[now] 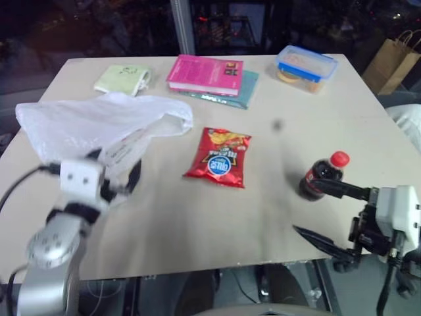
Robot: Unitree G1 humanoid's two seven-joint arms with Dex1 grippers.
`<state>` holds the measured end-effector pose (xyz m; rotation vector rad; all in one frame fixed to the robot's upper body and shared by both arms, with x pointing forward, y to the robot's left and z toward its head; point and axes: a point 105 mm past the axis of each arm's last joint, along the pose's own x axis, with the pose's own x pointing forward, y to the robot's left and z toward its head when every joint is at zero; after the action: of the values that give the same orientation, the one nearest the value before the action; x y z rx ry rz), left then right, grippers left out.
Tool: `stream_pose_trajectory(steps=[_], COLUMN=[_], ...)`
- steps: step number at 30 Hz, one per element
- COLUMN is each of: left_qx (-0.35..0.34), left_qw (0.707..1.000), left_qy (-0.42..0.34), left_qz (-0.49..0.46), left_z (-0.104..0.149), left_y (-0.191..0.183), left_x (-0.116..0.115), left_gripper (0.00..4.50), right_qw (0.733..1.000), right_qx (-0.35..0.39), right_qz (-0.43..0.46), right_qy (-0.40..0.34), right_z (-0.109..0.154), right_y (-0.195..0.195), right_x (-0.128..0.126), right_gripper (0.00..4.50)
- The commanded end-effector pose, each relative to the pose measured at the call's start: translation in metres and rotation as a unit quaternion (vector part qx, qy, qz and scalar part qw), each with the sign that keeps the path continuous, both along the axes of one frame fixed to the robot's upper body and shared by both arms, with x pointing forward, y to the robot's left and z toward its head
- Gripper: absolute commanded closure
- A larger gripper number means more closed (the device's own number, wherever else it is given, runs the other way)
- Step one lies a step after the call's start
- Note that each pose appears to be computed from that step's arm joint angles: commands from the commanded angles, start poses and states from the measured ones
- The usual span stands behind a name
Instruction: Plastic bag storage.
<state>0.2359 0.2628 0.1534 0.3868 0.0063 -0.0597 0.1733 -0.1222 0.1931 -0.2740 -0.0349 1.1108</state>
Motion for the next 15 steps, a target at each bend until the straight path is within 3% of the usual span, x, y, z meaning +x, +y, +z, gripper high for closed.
stream_pose_trajectory(steps=[1,5,15], left_qx=[0.1,0.166,0.255], left_qw=[0.993,0.982,0.96], left_qy=[-0.028,-0.02,0.059], left_qz=[0.059,0.092,0.103], left_z=[0.028,0.039,0.019], left_y=[0.013,0.021,0.025], left_x=[0.01,0.037,0.103], left_gripper=[0.06,0.06,0.06], right_qw=[1.0,0.999,0.997], right_qx=[0.002,0.008,0.004], right_qz=[0.019,0.038,0.027], right_qy=[-0.016,-0.027,-0.071], right_z=[0.002,0.005,0.008], right_y=[0.009,0.019,0.035], right_x=[0.006,0.012,0.032], right_gripper=[0.0,0.0,0.0])
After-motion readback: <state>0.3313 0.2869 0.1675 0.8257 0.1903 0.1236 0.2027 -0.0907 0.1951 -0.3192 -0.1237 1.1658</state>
